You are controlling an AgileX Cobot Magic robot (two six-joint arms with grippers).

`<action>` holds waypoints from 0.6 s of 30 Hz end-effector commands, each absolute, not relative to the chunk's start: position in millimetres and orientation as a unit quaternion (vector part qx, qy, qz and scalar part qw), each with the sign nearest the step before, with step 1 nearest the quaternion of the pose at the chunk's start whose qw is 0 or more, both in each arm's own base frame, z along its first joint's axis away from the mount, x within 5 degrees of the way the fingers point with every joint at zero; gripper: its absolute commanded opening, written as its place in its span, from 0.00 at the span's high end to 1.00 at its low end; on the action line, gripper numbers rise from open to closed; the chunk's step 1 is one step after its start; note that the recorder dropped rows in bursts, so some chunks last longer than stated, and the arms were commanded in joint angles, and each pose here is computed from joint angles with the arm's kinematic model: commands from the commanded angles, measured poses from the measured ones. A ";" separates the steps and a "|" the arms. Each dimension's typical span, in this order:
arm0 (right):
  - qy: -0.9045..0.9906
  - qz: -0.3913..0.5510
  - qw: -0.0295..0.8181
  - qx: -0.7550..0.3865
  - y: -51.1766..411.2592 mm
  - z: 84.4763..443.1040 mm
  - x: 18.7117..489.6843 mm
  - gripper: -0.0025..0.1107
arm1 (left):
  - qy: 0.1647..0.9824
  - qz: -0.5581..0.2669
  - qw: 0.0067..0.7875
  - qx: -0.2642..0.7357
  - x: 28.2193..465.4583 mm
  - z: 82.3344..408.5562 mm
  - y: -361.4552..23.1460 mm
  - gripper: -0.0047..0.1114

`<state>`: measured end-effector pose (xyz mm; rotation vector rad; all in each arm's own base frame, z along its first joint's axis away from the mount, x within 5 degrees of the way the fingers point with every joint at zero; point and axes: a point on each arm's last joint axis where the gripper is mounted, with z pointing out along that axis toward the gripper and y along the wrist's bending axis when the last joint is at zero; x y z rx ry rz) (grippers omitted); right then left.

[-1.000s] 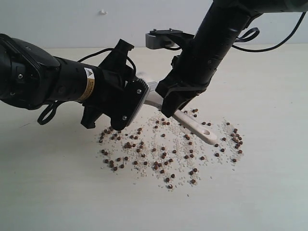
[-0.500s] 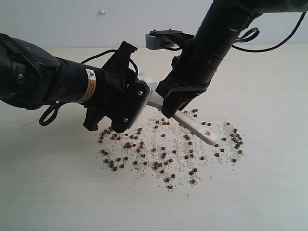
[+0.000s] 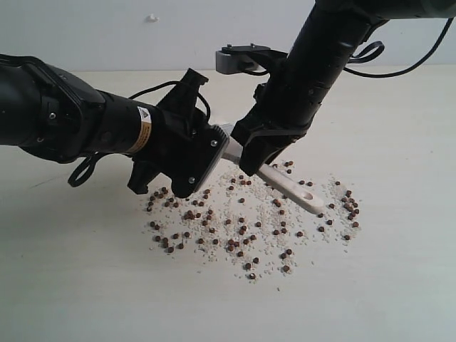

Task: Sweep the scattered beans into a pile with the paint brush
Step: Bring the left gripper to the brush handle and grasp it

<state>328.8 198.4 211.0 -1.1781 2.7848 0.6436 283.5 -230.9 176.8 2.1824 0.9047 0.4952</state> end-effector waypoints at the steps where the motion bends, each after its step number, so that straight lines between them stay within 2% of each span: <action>1: 0.900 0.213 0.031 -0.379 198.1 215.1 330.4 0.98 | 0.355 0.197 0.357 0.842 284.8 177.8 -232.3 0.58; 4: 0.900 0.213 0.031 -0.379 198.1 215.1 330.4 0.98 | 0.355 0.199 0.356 0.841 285.1 177.9 -232.0 0.63; 8: 0.900 0.213 0.031 -0.378 198.1 215.1 330.4 0.98 | 0.360 0.211 0.352 0.838 286.9 178.2 -230.2 0.84; 11: 0.900 0.213 0.031 -0.378 198.1 215.1 330.4 0.98 | 0.367 0.230 0.346 0.833 289.5 178.9 -227.4 0.96; 15: 0.901 0.216 0.035 -0.375 198.8 215.4 331.0 0.98 | 0.358 0.234 0.343 0.837 289.5 178.9 -227.4 0.96; 18: 0.903 0.216 0.035 -0.371 198.9 215.4 331.1 0.90 | 0.357 0.231 0.344 0.837 289.2 178.8 -227.7 0.96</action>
